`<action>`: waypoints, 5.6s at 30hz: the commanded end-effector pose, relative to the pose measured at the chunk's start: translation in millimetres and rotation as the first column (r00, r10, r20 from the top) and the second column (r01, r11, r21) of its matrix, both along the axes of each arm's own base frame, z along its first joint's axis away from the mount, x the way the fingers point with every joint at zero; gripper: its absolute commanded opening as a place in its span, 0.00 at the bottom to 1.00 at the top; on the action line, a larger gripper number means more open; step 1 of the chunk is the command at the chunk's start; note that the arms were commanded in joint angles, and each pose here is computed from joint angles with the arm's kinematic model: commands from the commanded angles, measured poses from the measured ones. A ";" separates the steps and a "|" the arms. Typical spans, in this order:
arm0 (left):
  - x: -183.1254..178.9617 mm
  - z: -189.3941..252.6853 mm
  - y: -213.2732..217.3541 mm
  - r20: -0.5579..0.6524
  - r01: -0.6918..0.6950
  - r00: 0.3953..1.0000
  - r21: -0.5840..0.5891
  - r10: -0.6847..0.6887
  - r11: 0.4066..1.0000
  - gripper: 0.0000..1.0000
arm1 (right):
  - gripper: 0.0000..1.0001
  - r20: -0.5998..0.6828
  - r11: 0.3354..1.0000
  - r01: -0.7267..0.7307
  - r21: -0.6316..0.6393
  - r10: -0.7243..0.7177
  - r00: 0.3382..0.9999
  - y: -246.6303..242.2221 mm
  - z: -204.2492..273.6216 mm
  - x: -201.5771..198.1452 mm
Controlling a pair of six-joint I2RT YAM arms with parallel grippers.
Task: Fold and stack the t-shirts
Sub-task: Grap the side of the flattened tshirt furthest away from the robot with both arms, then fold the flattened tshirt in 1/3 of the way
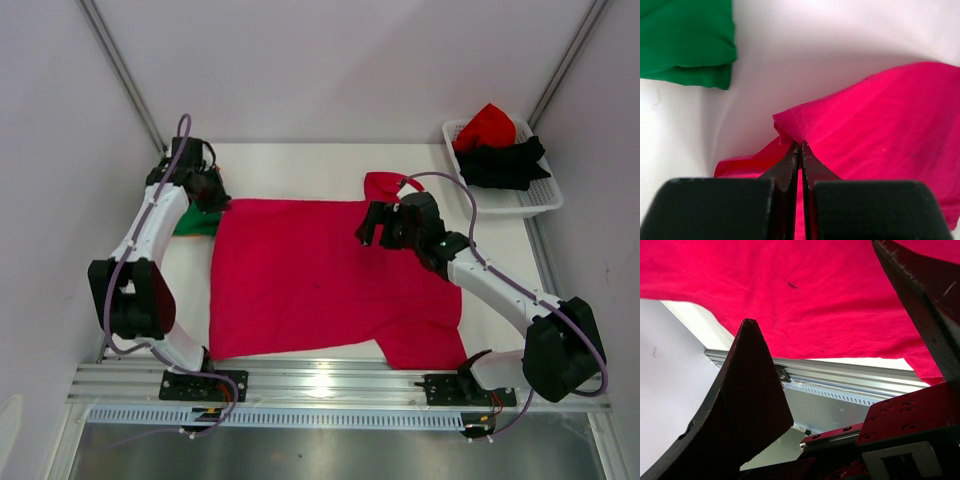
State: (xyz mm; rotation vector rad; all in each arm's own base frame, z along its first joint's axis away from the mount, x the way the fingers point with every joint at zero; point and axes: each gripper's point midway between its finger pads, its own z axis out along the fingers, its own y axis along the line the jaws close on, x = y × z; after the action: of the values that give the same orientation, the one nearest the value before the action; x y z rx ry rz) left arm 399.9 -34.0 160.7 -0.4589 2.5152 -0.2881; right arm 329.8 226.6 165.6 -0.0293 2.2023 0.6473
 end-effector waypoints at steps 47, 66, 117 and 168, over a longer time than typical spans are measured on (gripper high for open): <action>-28.7 -55.4 24.8 -0.237 -0.059 0.949 0.516 0.208 0.855 0.04 | 0.94 0.013 0.612 0.760 0.219 -0.781 0.625 -96.0 -36.5 114.2; -32.3 -61.8 16.3 -0.224 -0.033 0.961 0.488 0.162 0.872 0.04 | 0.91 -0.054 0.528 0.755 0.389 -0.805 0.591 -88.4 -19.7 238.6; -51.7 -94.8 23.3 -0.269 -0.017 0.946 0.513 0.180 0.858 0.04 | 0.91 -0.199 0.295 0.814 0.500 -0.876 0.439 -151.8 -58.4 258.8; -52.8 -87.7 38.4 -0.183 -0.148 0.942 0.532 0.283 0.834 0.03 | 0.00 -0.086 0.499 0.638 0.586 -0.745 0.662 -125.7 1.5 243.6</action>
State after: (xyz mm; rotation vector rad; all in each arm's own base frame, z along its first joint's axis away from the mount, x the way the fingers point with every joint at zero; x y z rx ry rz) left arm 346.3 -3.1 47.5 -0.4915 2.7133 0.5386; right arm 576.0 96.7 108.0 1.1809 1.6231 0.6997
